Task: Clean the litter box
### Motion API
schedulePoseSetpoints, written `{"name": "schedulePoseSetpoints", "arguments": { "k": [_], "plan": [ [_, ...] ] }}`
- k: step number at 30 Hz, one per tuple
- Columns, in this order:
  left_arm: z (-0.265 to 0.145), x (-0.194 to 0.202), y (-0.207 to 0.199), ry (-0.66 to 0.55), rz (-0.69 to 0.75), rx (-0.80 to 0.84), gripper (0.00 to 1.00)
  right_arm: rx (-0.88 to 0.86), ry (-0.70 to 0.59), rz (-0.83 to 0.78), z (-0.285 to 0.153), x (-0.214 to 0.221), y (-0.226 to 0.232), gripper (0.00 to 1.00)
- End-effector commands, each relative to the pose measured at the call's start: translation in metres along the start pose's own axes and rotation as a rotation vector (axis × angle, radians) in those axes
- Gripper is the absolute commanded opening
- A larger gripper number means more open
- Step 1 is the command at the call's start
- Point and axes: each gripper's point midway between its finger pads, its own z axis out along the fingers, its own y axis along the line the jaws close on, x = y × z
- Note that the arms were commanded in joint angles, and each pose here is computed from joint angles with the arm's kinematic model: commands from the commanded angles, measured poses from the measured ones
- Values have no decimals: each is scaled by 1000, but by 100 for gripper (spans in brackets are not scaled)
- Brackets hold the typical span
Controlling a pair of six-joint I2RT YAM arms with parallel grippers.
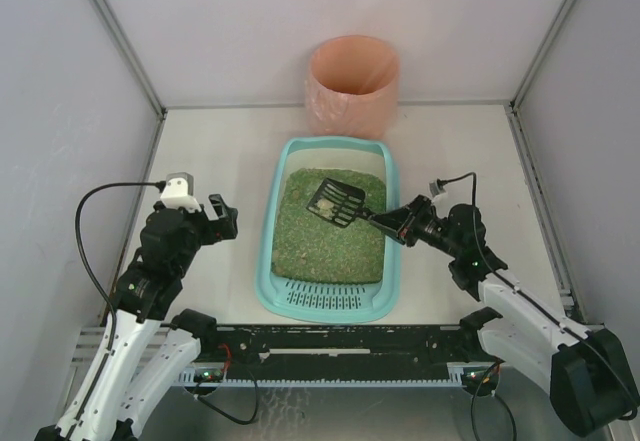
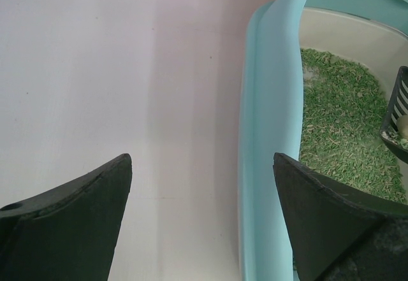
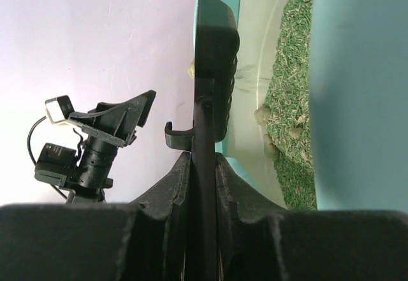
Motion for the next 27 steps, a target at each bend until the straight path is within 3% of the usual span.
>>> {"name": "schedulePoseSetpoints", "arguments": {
  "k": [1,5,9,12,15,19,22,25,27],
  "plan": [
    [4,-1,2,-13,-15,-9,95,-112,48,-47,1,4,31,0],
    [5,0,1,-5,-12,-9,95,-52,-10,-19,-2,-6,16,0],
    [5,2,1,1,-13,-7,95,-78,59,-64,-2,0,26,0],
    [5,1,2,-4,-14,-9,95,-40,-44,3,-6,-12,10,0],
    [5,2,2,-2,-14,-10,95,-98,86,-69,2,8,28,0],
    [5,1,2,-2,-14,-10,95,-57,-26,-1,-1,-7,8,0],
    [5,2,2,-3,-17,-10,95,-91,89,-78,4,9,25,0],
    [4,2,3,-4,-18,-12,95,-40,-16,-15,-1,-6,8,0],
    [4,2,3,-4,-19,-11,95,-66,21,-64,-2,-2,20,0]
  ]
}}
